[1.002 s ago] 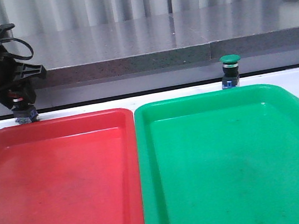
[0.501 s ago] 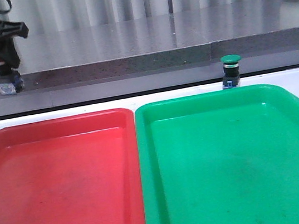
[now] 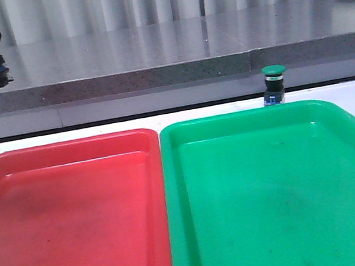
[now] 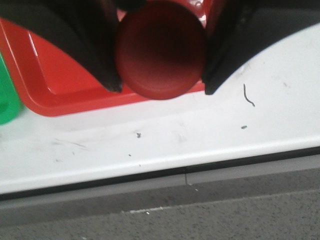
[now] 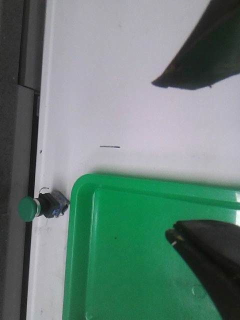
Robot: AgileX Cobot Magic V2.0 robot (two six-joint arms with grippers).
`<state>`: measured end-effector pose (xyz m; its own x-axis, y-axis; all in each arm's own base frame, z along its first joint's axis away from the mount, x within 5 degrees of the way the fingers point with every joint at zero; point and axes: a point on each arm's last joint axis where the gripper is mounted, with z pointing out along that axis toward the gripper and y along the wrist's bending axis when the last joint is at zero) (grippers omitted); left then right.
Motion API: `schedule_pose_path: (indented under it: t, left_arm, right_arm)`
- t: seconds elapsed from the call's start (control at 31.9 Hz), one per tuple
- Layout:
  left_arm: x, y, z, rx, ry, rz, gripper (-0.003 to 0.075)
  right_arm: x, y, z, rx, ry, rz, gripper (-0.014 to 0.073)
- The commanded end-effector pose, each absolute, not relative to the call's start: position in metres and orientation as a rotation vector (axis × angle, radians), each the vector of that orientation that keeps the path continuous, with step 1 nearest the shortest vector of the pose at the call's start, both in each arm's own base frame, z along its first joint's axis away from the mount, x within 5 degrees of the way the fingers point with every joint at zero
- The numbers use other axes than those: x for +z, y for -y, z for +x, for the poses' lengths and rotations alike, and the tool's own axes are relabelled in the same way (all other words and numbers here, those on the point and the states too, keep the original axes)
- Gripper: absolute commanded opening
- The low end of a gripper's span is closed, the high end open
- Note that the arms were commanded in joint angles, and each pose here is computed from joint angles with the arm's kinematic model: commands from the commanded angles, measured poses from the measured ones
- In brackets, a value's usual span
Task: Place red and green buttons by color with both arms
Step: 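Lift the red-capped button with the left gripper, then carry the red button forward and lower it into the red tray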
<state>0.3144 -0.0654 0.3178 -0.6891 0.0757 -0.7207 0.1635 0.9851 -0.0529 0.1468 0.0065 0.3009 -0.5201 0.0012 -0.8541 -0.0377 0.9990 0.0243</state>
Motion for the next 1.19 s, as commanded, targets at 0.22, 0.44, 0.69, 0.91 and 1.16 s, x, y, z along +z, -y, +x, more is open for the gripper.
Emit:
schedule_pose_path:
  t: [0.22, 0.44, 0.69, 0.91, 1.16]
  left_arm:
    - [0.326, 0.079, 0.236, -0.244, -2.2, 0.263, 0.0209]
    - [0.3, 0.085, 0.215, -0.265, -2.247, 0.329, 0.0209]
    - [0.278, 0.088, 0.216, -0.272, -2.222, 0.331, 0.0209]
    - [0.261, 0.093, 0.23, -0.266, -2.234, 0.33, 0.0209]
    - [0.235, 0.101, 0.251, -0.258, -2.263, 0.327, 0.0209]
  right_arm:
    - [0.317, -0.006, 0.151, 0.03, -2.011, -0.036, 0.0563]
    - [0.317, -0.006, 0.151, 0.03, -2.011, -0.036, 0.0563]
    - [0.317, -0.006, 0.151, 0.03, -2.011, -0.036, 0.0563]
    - [0.317, -0.006, 0.151, 0.03, -2.011, -0.036, 0.0563]
    - [0.317, -0.006, 0.151, 0.03, -2.011, -0.036, 0.0563]
